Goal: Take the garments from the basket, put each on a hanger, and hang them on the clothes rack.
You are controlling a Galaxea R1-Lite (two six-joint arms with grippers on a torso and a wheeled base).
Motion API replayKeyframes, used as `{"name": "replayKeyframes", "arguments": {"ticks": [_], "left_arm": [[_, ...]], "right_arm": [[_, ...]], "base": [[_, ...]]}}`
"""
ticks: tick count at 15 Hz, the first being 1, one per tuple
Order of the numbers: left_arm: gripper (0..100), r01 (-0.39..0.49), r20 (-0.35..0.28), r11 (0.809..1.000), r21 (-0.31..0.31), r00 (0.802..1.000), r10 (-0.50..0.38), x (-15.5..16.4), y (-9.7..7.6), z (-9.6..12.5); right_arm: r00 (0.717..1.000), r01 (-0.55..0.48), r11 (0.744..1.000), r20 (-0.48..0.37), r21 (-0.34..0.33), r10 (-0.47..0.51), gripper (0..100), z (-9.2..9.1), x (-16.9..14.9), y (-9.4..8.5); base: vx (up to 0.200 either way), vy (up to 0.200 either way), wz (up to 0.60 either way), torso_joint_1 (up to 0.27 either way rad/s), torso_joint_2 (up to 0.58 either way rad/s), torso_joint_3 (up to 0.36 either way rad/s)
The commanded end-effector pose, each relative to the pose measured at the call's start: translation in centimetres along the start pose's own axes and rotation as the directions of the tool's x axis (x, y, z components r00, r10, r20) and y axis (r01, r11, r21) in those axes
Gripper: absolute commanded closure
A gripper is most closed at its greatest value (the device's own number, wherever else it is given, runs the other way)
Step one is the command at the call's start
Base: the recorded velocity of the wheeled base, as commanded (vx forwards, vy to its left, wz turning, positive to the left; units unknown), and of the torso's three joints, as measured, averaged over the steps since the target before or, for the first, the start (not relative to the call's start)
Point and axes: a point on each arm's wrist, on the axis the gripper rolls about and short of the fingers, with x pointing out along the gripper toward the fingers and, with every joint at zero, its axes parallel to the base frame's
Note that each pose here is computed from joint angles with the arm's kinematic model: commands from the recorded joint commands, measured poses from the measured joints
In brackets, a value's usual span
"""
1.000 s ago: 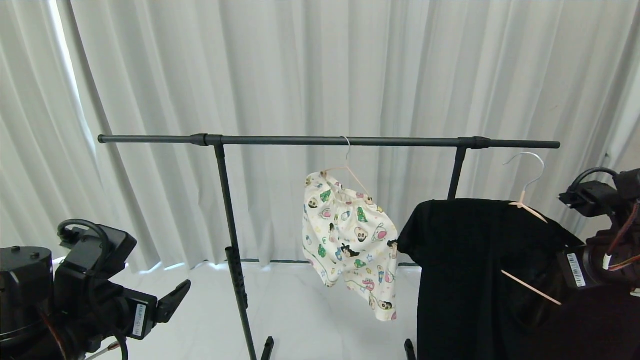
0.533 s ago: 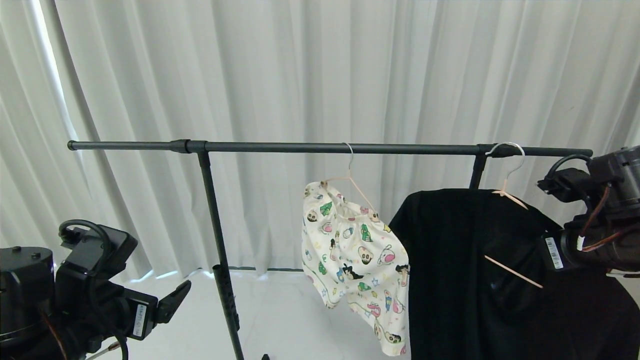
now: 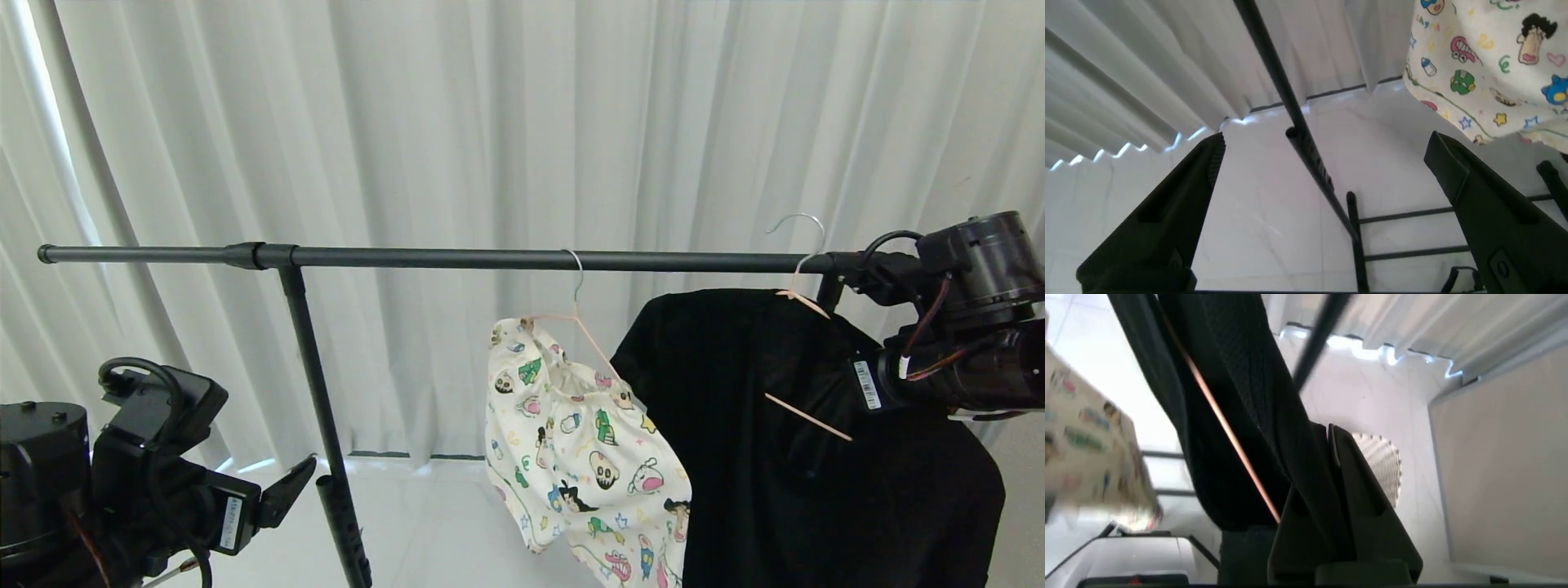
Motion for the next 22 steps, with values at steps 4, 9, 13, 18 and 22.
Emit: {"name": "replayKeyframes", "arguments": {"ticks": [4, 9, 13, 18, 22], "left_arm": [[0, 0.007, 0.004, 1.0, 0.004, 1.0, -0.007, 0.0, -0.1, 0.1], [0, 0.008, 0.005, 1.0, 0.006, 1.0, -0.008, 0.0, -0.1, 0.1], [0, 0.01, 0.008, 1.0, 0.01, 1.0, -0.01, -0.1, -0.2, 0.1], [0, 0.06, 0.037, 0.997, 0.044, 0.997, -0.061, -0.6, -1.1, 0.4], [0, 0.061, 0.031, 0.997, 0.045, 0.998, -0.063, -0.6, -1.1, 0.2]], "right_arm": [[1.0, -0.007, 1.0, -0.015, -0.017, 0.007, 100, -0.2, 0.4, 0.6], [0.999, -0.009, 0.999, -0.05, -0.034, 0.007, 100, -0.1, 3.1, 1.7], [0.996, -0.02, 0.998, -0.085, -0.055, 0.016, 100, -0.7, 4.0, 2.5], [0.995, -0.03, 0.998, -0.097, -0.056, 0.024, 100, -0.9, 4.4, 3.1], [0.997, -0.026, 1.0, -0.071, 0.015, 0.027, 0, -0.6, 3.6, 3.1]], "base": [[0.0, 0.0, 0.0, 0.0, 0.0, 0.0], [0.0, 0.0, 0.0, 0.0, 0.0, 0.0], [0.0, 0.0, 0.0, 0.0, 0.0, 0.0], [0.0, 0.0, 0.0, 0.0, 0.0, 0.0], [0.0, 0.0, 0.0, 0.0, 0.0, 0.0]]}}
